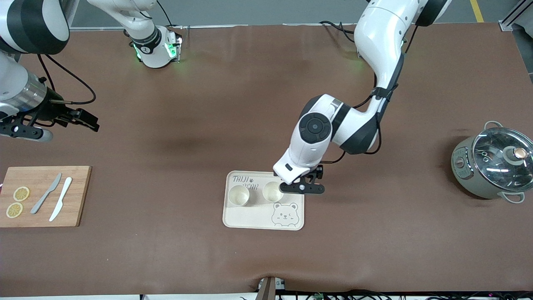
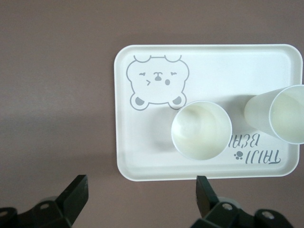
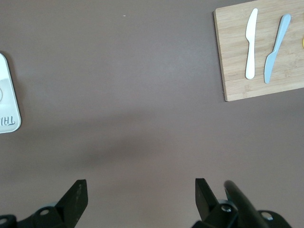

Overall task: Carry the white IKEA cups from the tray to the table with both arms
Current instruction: 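Reach the left gripper over the white cup on the tray, then lower the left gripper around the cup and close it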

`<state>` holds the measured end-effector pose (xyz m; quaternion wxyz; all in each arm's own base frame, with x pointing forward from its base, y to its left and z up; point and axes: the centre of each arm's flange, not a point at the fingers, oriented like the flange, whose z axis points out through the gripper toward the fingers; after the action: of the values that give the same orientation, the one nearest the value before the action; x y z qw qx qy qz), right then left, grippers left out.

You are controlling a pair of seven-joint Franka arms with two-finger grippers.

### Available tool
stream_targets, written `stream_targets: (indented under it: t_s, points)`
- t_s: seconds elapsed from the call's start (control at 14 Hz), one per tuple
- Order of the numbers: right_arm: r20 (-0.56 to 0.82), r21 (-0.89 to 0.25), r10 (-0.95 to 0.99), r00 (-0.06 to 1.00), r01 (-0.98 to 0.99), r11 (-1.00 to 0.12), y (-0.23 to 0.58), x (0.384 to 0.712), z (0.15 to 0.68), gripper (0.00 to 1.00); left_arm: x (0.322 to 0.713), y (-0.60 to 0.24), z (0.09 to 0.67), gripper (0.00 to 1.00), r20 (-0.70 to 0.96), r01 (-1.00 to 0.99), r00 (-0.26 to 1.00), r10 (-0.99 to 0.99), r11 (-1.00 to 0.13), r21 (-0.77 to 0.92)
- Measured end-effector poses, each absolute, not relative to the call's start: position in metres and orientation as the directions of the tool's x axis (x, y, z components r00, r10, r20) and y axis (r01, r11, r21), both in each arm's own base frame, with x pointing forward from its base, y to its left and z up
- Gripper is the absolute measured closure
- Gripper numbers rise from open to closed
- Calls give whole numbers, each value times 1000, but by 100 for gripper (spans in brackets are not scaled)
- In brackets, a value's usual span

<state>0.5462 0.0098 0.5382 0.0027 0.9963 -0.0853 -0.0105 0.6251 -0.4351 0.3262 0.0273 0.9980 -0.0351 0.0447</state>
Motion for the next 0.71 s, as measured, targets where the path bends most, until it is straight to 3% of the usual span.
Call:
stream_targets:
  t_s: [0.71]
  points:
    - [-21,7,-169,985,-169,-986,10,546,538,0,643,-448,290,0,120,-75,991,-66,-995,65]
